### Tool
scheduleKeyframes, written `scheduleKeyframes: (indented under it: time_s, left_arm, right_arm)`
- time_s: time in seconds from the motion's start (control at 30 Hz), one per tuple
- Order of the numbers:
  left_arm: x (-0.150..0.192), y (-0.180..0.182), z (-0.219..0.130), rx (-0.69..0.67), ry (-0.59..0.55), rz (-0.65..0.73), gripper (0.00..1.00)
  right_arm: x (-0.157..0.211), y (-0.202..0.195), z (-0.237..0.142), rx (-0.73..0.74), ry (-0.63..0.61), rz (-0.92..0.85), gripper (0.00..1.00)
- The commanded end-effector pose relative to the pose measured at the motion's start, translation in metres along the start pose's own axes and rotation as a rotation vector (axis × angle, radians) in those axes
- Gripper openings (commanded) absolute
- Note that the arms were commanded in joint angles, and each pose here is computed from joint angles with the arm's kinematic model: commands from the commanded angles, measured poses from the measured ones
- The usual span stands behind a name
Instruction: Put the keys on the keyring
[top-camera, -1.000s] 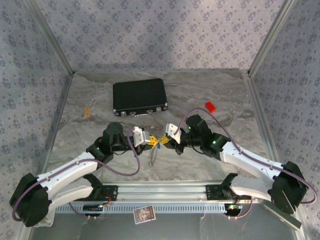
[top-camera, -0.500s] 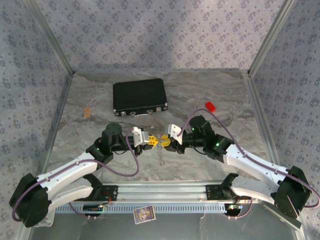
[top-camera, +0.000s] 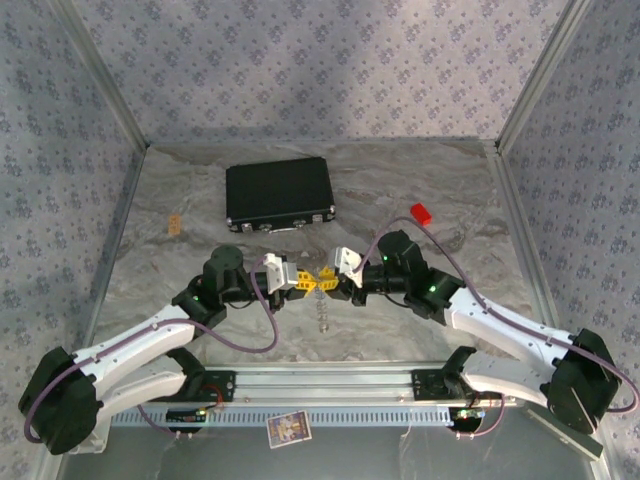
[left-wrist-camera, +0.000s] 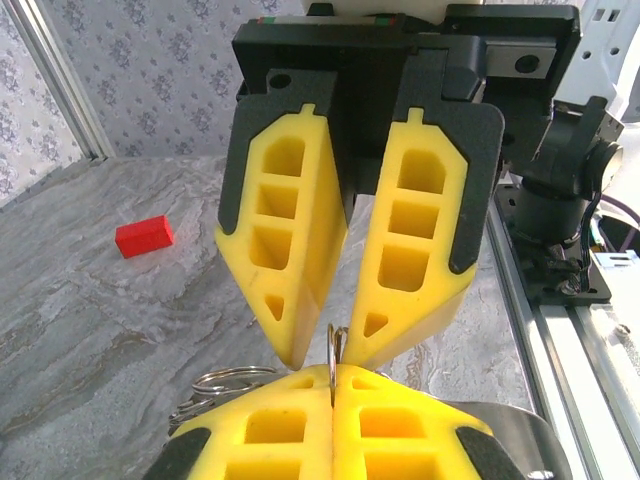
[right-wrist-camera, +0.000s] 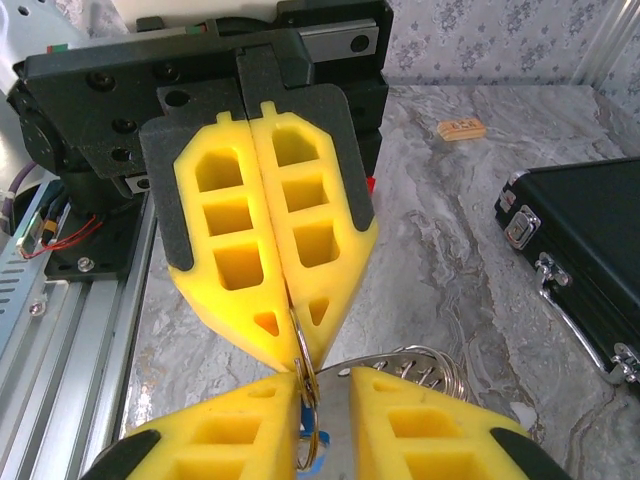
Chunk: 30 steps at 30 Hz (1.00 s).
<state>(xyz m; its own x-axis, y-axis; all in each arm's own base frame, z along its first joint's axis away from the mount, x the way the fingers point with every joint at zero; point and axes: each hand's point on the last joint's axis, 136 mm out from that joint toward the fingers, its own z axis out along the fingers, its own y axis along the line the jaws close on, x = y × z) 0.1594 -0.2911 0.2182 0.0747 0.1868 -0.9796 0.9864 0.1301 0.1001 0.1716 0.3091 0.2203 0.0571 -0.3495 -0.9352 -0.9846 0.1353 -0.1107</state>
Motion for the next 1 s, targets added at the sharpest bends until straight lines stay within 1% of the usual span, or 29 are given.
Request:
scheduleKeyframes:
  time_s: [0.0,0.17,0.27,0.37,0.47,0.6,0.8,0.97]
  left_arm:
    - [-0.021,-0.005,-0.002,0.029,-0.078,0.042,0.00]
    - [-0.018,-0.003,-0.003,0.012,-0.064,0.038,0.00]
    - [-0.013,0.000,-0.005,-0.023,-0.033,0.037,0.11]
    - [-0.006,0.004,-0.008,-0.051,0.013,0.043,0.18]
    - [0.002,0.007,-0.009,-0.069,0.074,0.045,0.21]
    - [0.007,0.007,-0.009,-0.062,0.124,0.053,0.23]
    - [0.005,0.005,-0.007,-0.034,0.125,0.048,0.25]
    - [0.001,0.003,-0.005,-0.009,0.120,0.047,0.25]
  right_arm:
    - [-0.007,0.004,0.004,-0.024,-0.030,-0.004,0.16]
    - [-0.008,0.004,0.004,-0.027,-0.027,-0.008,0.00]
    - [-0.004,0.003,0.002,-0.014,0.005,-0.015,0.00]
    - [-0.001,0.002,0.000,-0.009,0.040,-0.025,0.00]
    - [0.003,0.002,-0.001,-0.013,0.080,-0.033,0.00]
    - [0.008,0.000,-0.003,-0.010,0.143,-0.054,0.00]
    - [0.005,0.002,-0.003,-0.023,0.179,-0.071,0.00]
    - [0.003,0.003,0.002,-0.033,0.211,-0.093,0.00]
